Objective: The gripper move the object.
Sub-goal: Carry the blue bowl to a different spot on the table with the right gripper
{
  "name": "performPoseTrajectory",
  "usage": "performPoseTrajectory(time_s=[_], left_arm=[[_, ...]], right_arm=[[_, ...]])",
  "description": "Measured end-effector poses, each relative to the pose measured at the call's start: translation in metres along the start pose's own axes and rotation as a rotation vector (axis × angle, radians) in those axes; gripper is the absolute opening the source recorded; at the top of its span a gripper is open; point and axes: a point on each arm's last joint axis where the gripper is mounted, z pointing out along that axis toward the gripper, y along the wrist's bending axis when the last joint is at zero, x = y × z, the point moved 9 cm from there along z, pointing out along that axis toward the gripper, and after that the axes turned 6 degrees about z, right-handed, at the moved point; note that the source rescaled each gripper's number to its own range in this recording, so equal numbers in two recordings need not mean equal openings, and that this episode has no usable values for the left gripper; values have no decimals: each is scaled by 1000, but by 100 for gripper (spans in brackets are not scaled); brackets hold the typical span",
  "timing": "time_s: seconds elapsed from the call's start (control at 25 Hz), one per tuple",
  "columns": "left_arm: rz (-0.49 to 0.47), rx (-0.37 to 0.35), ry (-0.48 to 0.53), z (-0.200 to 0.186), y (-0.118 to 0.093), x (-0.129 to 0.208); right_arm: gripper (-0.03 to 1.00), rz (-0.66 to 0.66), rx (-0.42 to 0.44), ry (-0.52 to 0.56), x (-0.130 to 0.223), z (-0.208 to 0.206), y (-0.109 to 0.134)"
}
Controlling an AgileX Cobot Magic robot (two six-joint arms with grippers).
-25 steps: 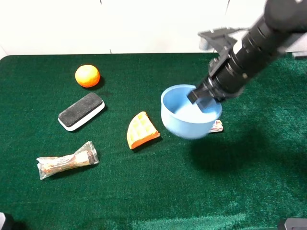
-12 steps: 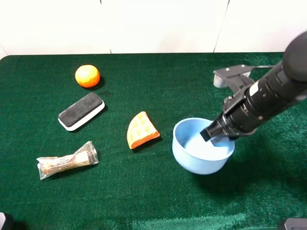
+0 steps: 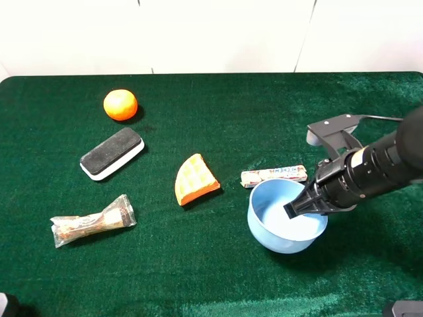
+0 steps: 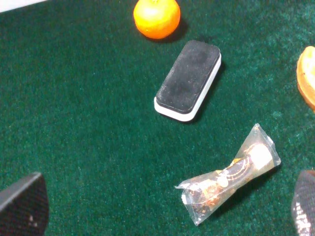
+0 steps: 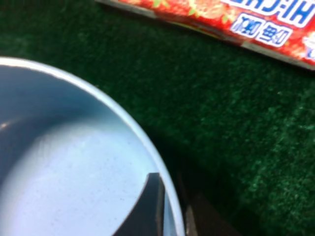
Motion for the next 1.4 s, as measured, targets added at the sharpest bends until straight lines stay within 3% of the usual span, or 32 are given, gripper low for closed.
performPoseTrajectory(time_s=[0.56, 1.12, 1.4], left_arm=[[0, 0, 0, 0, 0, 0], [0, 0, 0, 0, 0, 0], [0, 0, 0, 0, 0, 0]], right_arm=[[0, -52, 70, -142, 14, 9, -23], [0, -84, 82, -185, 11, 9, -25], [16, -100, 83, -185, 11, 9, -25]])
